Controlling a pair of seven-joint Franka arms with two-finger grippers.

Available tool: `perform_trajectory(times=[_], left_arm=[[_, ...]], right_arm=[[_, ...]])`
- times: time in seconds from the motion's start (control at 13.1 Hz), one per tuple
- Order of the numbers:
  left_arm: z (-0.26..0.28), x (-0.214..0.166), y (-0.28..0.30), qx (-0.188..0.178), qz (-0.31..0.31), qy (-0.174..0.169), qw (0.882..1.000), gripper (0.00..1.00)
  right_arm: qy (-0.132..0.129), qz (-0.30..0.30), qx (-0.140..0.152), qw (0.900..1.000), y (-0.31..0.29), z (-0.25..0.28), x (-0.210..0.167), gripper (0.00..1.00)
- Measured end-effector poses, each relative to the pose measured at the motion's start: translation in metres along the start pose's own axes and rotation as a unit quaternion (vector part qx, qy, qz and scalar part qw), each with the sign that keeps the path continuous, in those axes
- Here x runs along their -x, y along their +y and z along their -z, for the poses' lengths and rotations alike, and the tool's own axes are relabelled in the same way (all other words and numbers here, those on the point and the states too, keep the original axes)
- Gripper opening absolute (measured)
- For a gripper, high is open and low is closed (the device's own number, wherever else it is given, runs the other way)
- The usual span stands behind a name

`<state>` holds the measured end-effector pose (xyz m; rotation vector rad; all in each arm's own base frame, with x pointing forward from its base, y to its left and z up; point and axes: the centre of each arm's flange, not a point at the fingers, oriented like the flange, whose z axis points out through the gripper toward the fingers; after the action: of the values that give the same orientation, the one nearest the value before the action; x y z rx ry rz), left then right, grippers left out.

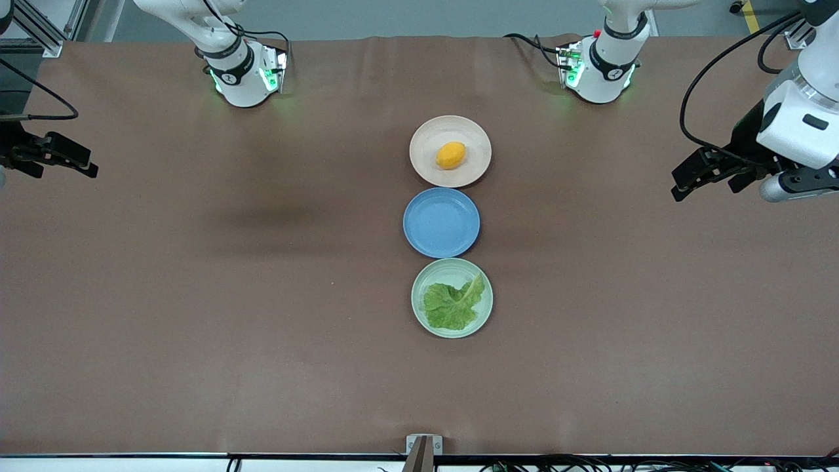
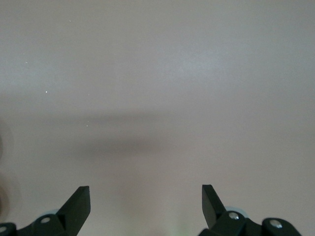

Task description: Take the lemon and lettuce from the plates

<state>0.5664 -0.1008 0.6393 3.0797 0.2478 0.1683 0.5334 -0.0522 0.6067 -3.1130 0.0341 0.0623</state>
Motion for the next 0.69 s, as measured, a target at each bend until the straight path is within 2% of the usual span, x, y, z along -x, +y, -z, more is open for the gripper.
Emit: perform_trajectory(times=[0.69], left_arm=[[-0.0035,-0.0008,0.0016,0.008,0.002,-0.006,1.0,1.0]], right_arm=[[0.01,0.006,0.001,1.0,-0.0035,0.0013,-0.0025,1.0]])
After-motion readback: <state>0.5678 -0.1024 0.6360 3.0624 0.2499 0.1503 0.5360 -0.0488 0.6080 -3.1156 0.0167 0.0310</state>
